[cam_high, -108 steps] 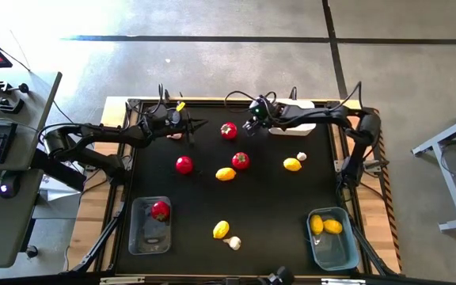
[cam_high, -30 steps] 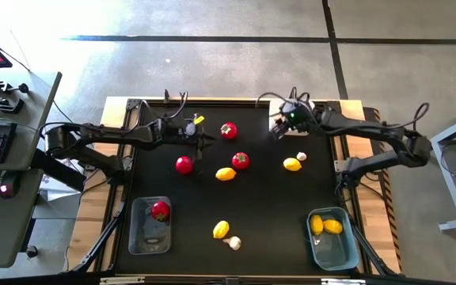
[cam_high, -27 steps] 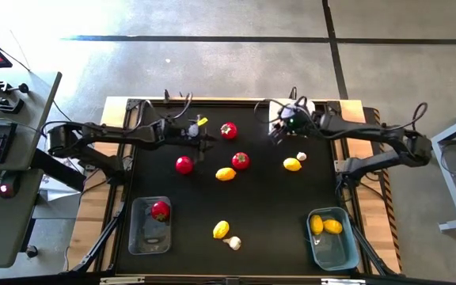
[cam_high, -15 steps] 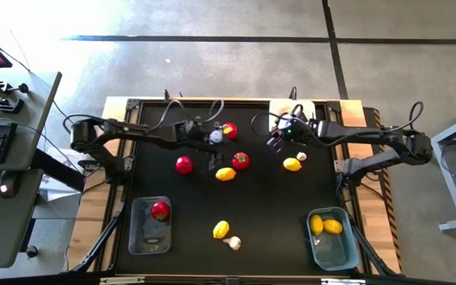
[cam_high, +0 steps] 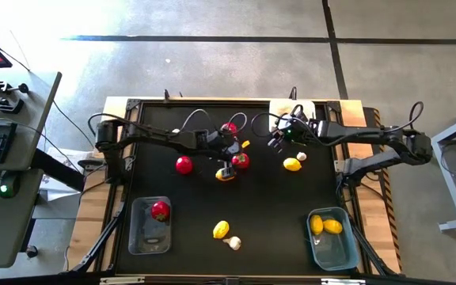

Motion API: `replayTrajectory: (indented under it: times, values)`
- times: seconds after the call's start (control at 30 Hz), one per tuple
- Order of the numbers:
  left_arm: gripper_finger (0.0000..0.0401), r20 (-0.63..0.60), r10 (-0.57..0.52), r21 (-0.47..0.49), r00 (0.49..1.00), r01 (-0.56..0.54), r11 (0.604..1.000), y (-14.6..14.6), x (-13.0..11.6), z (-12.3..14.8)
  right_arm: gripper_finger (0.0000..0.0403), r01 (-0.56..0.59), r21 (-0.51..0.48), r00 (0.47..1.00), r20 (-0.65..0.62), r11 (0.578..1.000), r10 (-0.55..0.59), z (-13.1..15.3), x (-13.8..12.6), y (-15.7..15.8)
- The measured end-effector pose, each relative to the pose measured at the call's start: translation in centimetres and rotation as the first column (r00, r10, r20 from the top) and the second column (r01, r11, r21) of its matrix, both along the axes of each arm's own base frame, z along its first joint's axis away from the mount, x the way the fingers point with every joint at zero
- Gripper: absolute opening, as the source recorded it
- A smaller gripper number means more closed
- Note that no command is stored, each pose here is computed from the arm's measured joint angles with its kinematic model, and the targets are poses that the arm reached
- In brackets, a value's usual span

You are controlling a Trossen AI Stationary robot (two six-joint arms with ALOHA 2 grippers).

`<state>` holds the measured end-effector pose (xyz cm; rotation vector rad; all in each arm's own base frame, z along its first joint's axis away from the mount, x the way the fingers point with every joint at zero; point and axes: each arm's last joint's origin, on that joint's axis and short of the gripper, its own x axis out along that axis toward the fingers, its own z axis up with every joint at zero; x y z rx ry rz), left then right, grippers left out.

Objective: Sort produce into baskets
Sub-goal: Put the tomato into the transparent bin

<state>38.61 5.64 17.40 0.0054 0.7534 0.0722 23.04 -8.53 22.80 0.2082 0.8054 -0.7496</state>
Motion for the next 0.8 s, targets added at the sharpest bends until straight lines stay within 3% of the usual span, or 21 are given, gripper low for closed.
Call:
replayTrajectory:
  times: [0.53,0.8]
  values:
    - [0.0309,-0.066,0.003,0.034,0.998,-0.001,0.999,0.6,1.2,-2.4,0.0184,-0.005,-0.003,1.0,-0.01,1.0,0.005,0.0,0.0,0.0]
    - [0.0251,-0.084,-0.003,0.07,0.996,0.009,0.997,1.0,1.1,-2.7,0.0184,-0.007,-0.005,1.0,-0.012,1.0,0.007,0.0,0.0,0.0]
